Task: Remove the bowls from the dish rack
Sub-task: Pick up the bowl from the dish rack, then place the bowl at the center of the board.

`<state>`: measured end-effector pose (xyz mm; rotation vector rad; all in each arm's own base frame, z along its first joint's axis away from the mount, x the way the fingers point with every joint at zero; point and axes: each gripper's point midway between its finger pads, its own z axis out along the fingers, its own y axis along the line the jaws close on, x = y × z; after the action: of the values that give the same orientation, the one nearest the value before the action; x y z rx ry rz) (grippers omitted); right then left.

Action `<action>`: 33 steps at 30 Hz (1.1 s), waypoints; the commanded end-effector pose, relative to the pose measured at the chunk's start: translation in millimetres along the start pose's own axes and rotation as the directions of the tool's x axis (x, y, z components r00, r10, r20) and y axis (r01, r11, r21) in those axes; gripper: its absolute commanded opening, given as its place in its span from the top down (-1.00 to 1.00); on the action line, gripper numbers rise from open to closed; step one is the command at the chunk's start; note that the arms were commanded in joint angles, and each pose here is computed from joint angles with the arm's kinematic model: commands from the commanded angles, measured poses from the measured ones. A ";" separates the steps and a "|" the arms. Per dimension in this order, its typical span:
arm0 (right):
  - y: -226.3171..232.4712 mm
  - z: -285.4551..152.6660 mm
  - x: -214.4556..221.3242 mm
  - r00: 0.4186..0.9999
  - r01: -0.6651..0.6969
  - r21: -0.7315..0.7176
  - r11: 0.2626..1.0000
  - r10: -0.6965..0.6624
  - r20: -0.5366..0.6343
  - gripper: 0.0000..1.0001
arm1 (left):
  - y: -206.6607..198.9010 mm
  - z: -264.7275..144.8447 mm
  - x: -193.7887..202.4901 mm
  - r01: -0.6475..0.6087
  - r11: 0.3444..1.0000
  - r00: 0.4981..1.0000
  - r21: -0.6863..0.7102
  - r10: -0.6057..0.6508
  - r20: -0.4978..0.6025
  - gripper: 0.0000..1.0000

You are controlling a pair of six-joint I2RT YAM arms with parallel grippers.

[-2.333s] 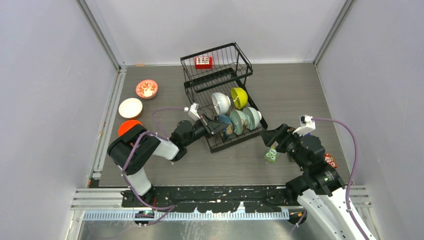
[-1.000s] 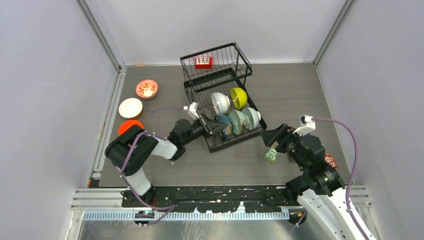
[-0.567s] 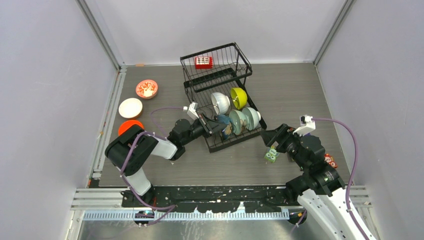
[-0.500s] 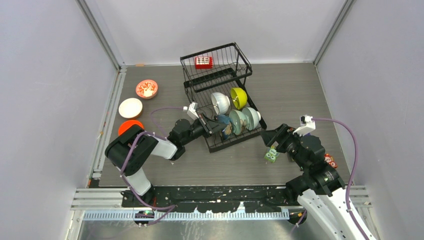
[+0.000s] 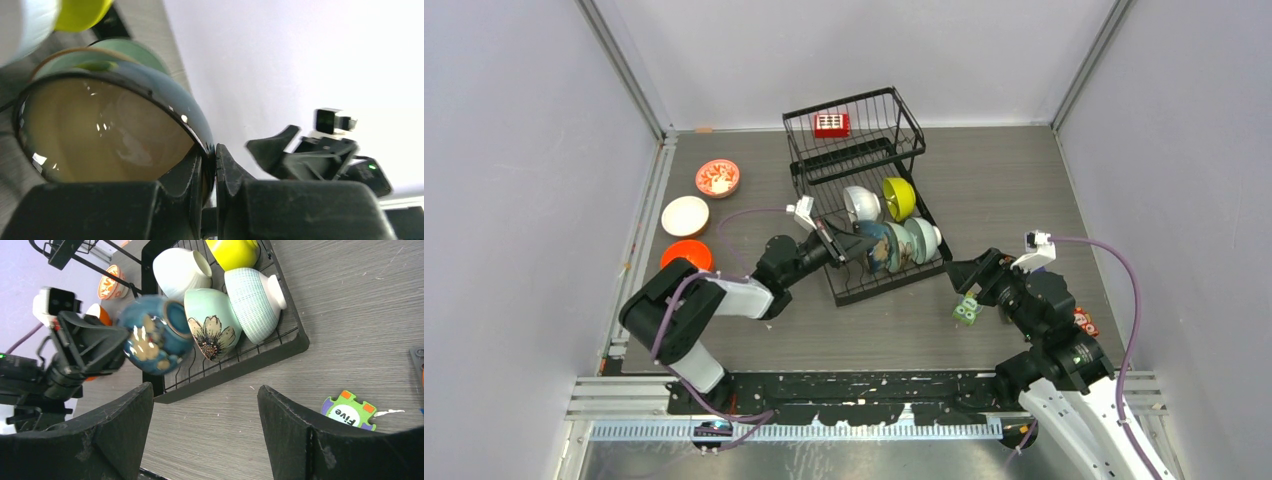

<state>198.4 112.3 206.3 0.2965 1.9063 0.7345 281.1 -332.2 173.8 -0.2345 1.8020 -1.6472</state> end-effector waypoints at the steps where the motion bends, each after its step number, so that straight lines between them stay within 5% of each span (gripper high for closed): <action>1: 5.9 -2.8 -8.6 0.999 0.014 -0.022 1.000 -0.013 0.030 -0.60 | -132.3 -14.3 -44.1 -0.132 0.908 0.985 0.398 0.075 0.156 1.00; 16: 11.4 -7.8 -14.3 0.999 0.013 -0.031 0.999 -0.012 0.036 -0.60 | -166.2 -30.2 -41.7 -0.180 0.887 0.982 0.424 0.136 0.132 0.99; 22: 29.9 -19.5 -32.1 0.999 0.028 -0.065 0.997 -0.025 0.047 -0.61 | -195.5 -41.3 -24.5 -0.296 0.876 0.953 0.381 0.295 0.062 0.99; 27: 61.9 -38.4 -50.5 0.998 0.066 -0.138 0.988 -0.065 0.011 -0.61 | -212.9 -66.2 11.6 -0.460 0.825 0.862 0.328 0.503 -0.057 0.99; 33: 104.8 -63.5 -71.0 0.988 0.116 -0.225 0.967 -0.136 -0.076 -0.61 | -201.0 -121.5 62.5 -0.658 0.699 0.639 0.279 0.715 -0.284 0.99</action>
<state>177.2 124.0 312.1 0.1420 1.8613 0.8302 136.0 -326.9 359.8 0.5316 1.6113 -1.5366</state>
